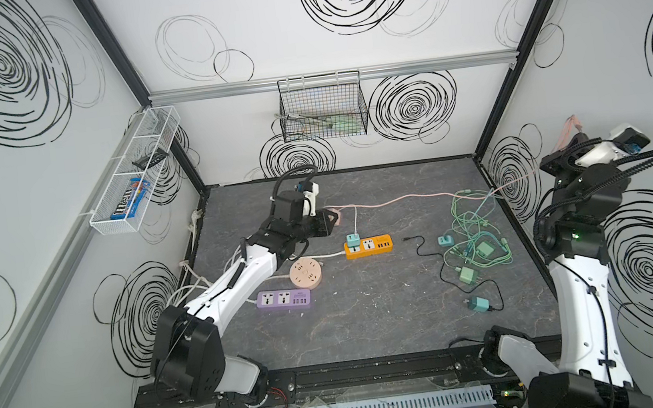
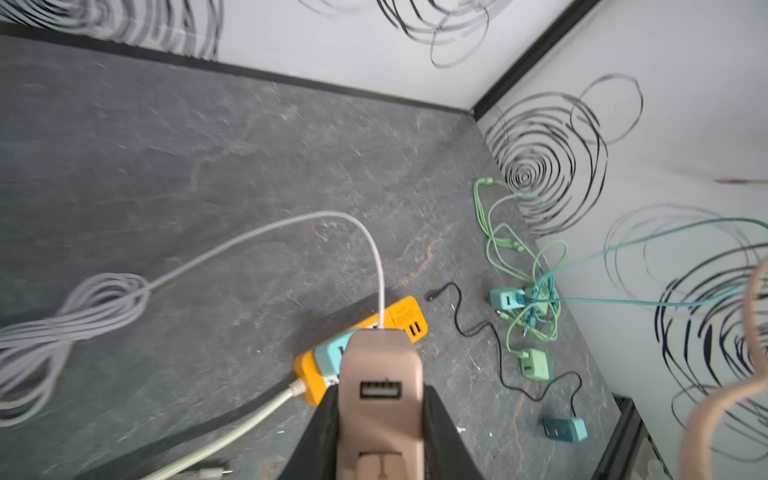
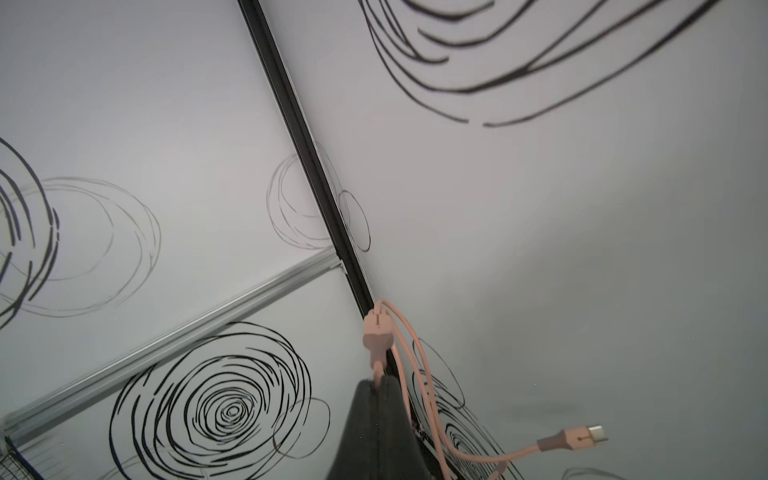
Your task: Insert the plug
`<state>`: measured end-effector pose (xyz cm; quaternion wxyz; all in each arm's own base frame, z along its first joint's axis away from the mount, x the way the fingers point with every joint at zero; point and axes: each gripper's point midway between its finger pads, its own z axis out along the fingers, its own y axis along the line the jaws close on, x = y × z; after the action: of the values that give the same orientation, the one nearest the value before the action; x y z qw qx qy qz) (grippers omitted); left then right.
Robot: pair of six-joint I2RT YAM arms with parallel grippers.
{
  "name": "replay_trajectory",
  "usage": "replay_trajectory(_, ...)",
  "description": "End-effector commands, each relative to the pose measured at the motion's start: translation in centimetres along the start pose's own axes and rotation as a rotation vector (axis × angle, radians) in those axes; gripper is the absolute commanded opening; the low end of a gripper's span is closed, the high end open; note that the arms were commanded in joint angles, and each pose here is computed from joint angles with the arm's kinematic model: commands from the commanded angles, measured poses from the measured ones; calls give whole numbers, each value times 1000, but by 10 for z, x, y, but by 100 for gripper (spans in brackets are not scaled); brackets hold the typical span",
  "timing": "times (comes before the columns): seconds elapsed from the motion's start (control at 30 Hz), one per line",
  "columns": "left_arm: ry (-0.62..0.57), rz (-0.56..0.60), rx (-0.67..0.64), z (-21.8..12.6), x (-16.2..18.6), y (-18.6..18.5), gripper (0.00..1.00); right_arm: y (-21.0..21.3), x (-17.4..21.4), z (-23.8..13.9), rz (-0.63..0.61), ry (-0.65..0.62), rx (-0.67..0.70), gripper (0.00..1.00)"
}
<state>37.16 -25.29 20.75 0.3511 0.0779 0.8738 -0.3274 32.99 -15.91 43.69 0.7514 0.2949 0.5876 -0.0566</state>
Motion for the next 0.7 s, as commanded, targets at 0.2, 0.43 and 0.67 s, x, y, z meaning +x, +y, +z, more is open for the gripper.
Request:
replay_trajectory(0.2, 40, 21, -10, 16, 11, -8, 0, -28, 100, 13, -9, 265, 96, 0)
replay_trajectory(0.43, -113, 5, -65, -23, -45, 12, 0, -31, 74, -8, 48, 209, 185, 0)
replay_trajectory(0.67, -248, 14, -82, -49, -103, 9, 0, -21, 92, -42, 145, 298, 184, 0)
